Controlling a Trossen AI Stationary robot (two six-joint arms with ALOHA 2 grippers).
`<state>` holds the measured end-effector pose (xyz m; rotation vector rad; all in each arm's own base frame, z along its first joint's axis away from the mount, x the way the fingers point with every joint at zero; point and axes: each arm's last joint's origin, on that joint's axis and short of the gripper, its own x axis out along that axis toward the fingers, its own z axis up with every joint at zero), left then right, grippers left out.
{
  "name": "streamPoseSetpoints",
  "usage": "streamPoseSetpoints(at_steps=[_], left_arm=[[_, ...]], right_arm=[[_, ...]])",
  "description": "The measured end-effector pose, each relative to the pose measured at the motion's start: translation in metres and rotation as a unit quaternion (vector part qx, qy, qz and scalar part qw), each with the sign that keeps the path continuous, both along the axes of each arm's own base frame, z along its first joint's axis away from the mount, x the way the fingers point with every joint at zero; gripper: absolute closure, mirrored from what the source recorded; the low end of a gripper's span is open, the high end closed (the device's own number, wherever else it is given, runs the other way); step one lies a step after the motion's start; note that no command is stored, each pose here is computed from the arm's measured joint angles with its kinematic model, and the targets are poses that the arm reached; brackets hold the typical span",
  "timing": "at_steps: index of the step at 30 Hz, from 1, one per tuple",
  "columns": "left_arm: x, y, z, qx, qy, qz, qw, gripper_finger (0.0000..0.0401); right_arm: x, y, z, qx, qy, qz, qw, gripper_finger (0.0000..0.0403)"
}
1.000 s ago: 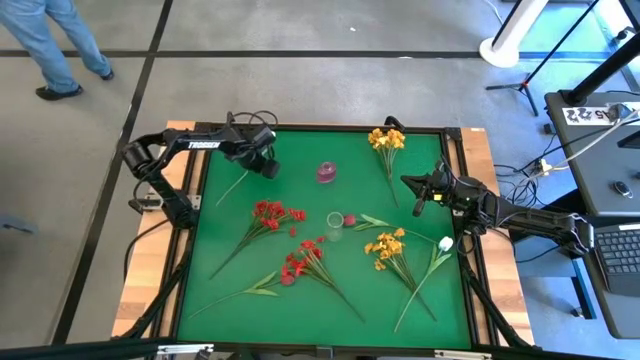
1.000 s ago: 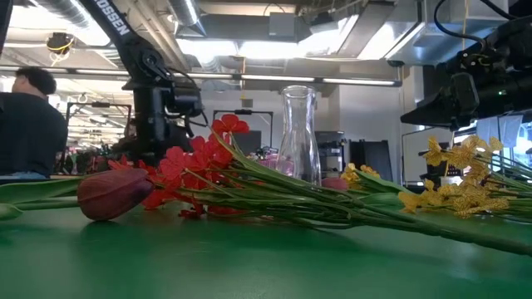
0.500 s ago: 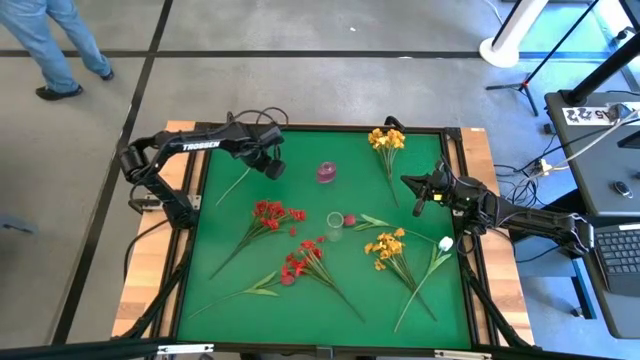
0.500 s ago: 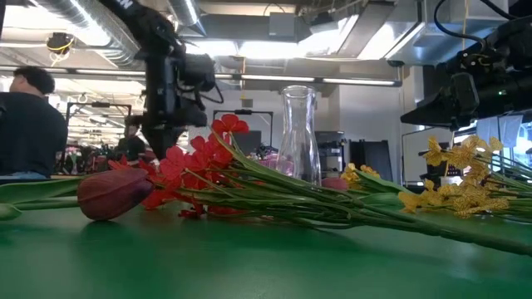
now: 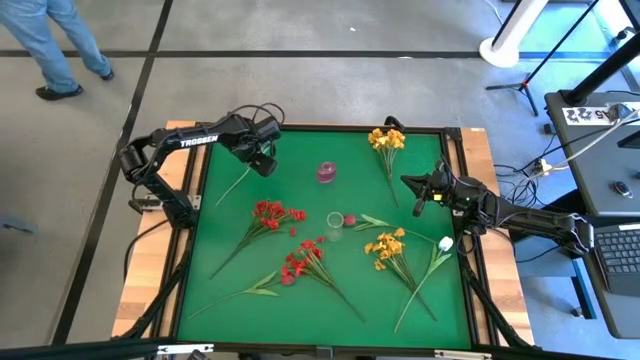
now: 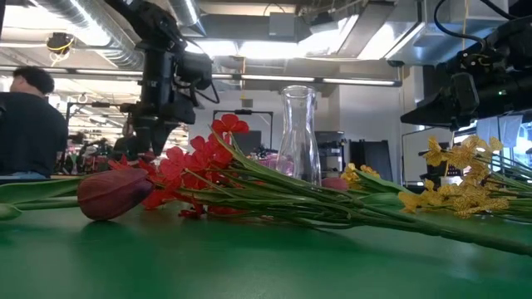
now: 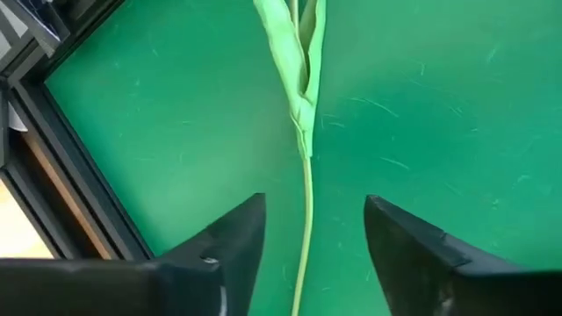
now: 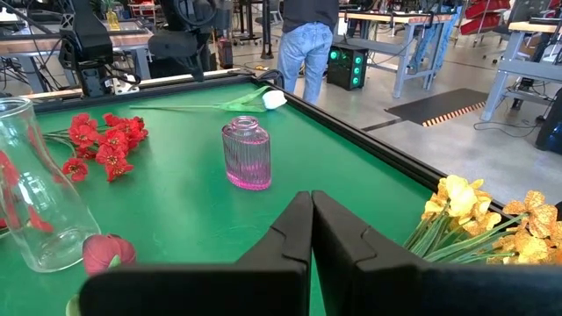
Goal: Sort flowers into vase by color
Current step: Put the top white tulip into the transparent vase
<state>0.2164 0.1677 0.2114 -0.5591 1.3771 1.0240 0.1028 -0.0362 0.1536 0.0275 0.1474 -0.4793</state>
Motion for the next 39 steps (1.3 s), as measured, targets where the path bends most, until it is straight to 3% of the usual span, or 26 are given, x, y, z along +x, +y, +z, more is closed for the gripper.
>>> streamPoseSetpoints(at_steps=[6, 15, 23, 28, 35, 39], left_arm=[[-0.005, 0.006, -0.010, 0.003, -0.013, 0.013, 1.000, 0.0171], [-0.023, 0.016, -0.042, -0.008, -0.056, 0.056, 0.997, 0.0173], [-0.040, 0.012, -0.068, -0.015, -0.048, 0.079, 0.996, 0.0177], [-0.041, 0.007, -0.074, -0.014, -0.050, 0.072, 0.996, 0.0230], [-0.032, -0.002, -0.078, -0.001, -0.067, 0.061, 0.996, 0.0377], [-0.023, -0.002, -0.070, 0.004, -0.066, 0.059, 0.996, 0.0395]], right_arm=[[0.000, 0.000, 0.000, 0.000, 0.000, 0.000, 1.000, 0.0393], [0.000, 0.000, 0.000, 0.000, 0.000, 0.000, 1.000, 0.0393], [0.000, 0.000, 0.000, 0.000, 0.000, 0.000, 1.000, 0.0393], [0.000, 0.000, 0.000, 0.000, 0.000, 0.000, 1.000, 0.0393], [0.000, 0.000, 0.000, 0.000, 0.000, 0.000, 1.000, 0.0393], [0.000, 0.000, 0.000, 0.000, 0.000, 0.000, 1.000, 0.0393]])
